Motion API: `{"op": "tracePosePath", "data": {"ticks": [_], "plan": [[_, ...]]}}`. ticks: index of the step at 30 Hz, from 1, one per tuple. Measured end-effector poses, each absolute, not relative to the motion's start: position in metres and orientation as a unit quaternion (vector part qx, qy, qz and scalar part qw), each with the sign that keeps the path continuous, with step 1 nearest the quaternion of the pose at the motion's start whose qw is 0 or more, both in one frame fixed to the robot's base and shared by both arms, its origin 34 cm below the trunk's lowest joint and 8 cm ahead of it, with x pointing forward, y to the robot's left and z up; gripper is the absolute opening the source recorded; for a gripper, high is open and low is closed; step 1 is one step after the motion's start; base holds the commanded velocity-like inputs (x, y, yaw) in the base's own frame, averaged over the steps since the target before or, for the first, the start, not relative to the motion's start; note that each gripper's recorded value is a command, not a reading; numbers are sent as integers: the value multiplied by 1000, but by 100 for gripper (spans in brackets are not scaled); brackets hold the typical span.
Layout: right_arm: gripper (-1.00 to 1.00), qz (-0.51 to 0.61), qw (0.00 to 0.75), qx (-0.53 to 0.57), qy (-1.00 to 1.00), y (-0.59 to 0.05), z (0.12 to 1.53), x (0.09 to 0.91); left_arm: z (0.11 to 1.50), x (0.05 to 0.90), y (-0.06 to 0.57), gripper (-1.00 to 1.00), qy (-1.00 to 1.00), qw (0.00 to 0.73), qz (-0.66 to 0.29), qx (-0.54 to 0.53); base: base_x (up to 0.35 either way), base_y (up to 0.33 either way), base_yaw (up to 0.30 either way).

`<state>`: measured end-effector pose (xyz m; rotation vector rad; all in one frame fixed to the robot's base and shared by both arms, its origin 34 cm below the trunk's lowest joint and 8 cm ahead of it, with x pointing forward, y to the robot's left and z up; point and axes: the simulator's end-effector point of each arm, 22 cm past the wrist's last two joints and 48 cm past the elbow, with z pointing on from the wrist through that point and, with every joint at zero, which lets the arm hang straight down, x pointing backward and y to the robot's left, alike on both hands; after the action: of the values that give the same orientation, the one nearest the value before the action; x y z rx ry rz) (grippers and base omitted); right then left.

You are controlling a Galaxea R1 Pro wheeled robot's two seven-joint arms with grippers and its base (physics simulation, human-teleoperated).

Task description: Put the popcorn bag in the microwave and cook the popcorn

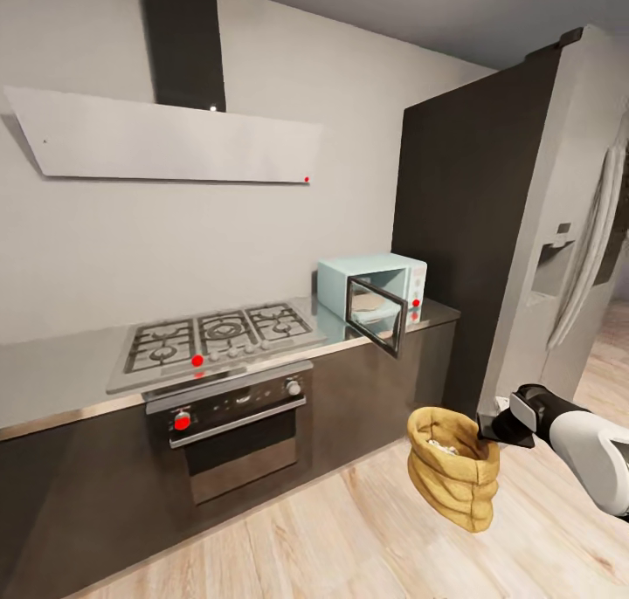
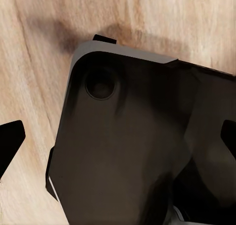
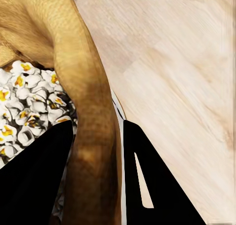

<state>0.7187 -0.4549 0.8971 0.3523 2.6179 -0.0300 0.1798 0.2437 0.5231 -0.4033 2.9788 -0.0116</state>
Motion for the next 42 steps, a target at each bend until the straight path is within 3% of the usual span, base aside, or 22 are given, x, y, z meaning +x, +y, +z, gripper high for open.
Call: {"op": "tracePosePath", "data": {"ticks": [12, 42], "plan": [[-100, -12, 247, 129, 960, -455, 898, 719, 523, 180, 244, 100, 988, 68, -4, -137, 43, -37, -131], [-100, -12, 247, 128, 960, -455, 898, 718, 523, 175, 244, 100, 988, 57, -4, -141, 280, -139, 0]]}}
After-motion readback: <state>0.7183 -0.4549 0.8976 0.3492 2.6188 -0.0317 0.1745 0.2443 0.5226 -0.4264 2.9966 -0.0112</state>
